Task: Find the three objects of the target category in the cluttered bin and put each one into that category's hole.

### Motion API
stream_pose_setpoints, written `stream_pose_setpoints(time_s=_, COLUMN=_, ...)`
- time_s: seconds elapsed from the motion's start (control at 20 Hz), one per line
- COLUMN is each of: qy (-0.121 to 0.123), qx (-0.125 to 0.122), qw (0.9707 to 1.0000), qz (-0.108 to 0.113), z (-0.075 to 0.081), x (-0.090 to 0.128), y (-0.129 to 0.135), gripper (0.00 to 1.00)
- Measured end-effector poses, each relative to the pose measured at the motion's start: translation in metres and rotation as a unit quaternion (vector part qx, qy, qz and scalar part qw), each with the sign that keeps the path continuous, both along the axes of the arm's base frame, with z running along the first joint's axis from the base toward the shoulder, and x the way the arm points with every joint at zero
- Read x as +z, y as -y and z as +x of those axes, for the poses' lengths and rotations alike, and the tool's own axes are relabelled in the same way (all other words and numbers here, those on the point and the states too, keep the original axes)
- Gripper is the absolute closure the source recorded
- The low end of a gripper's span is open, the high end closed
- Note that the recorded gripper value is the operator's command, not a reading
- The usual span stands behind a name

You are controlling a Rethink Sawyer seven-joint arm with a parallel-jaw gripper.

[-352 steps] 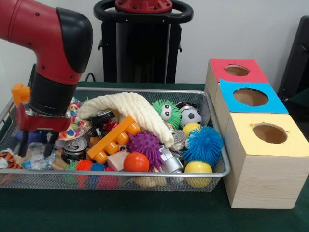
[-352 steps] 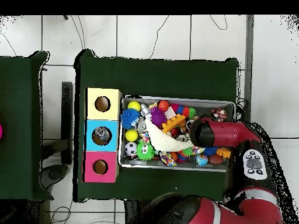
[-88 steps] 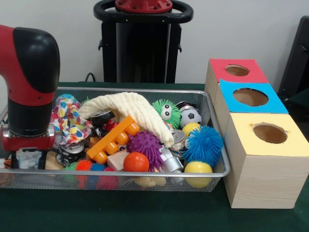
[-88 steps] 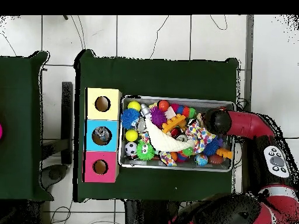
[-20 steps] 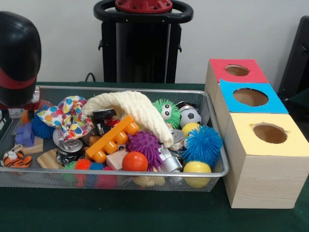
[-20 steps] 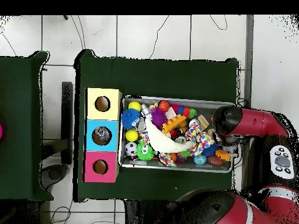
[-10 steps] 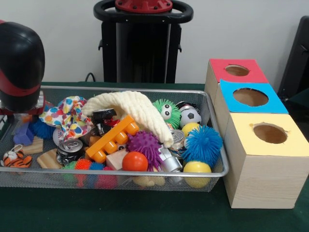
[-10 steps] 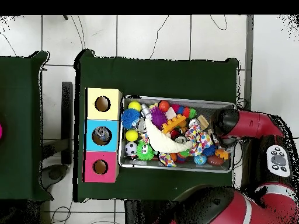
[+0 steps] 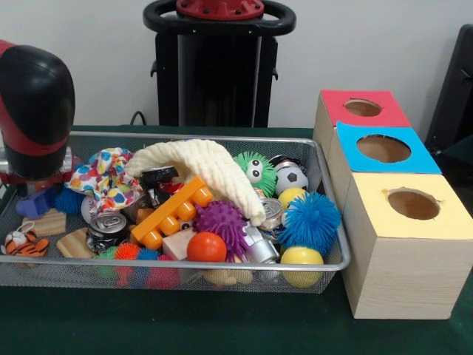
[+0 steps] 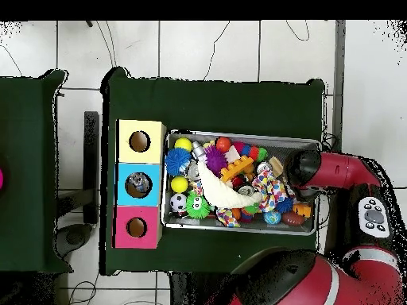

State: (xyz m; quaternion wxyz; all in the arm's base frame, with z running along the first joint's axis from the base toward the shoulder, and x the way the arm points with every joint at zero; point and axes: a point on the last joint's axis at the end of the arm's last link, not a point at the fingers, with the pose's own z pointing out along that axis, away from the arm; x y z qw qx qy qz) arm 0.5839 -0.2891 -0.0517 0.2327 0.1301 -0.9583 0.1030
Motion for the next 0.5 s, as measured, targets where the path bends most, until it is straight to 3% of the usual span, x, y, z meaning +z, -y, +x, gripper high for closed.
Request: stream_pose_setpoints(time_s=0.5, qy=-0.004, qx=0.000, qw=1.0000, qz=0.000, z=-0.0029, x=-0.0029, y=0.0004, gripper=0.00)
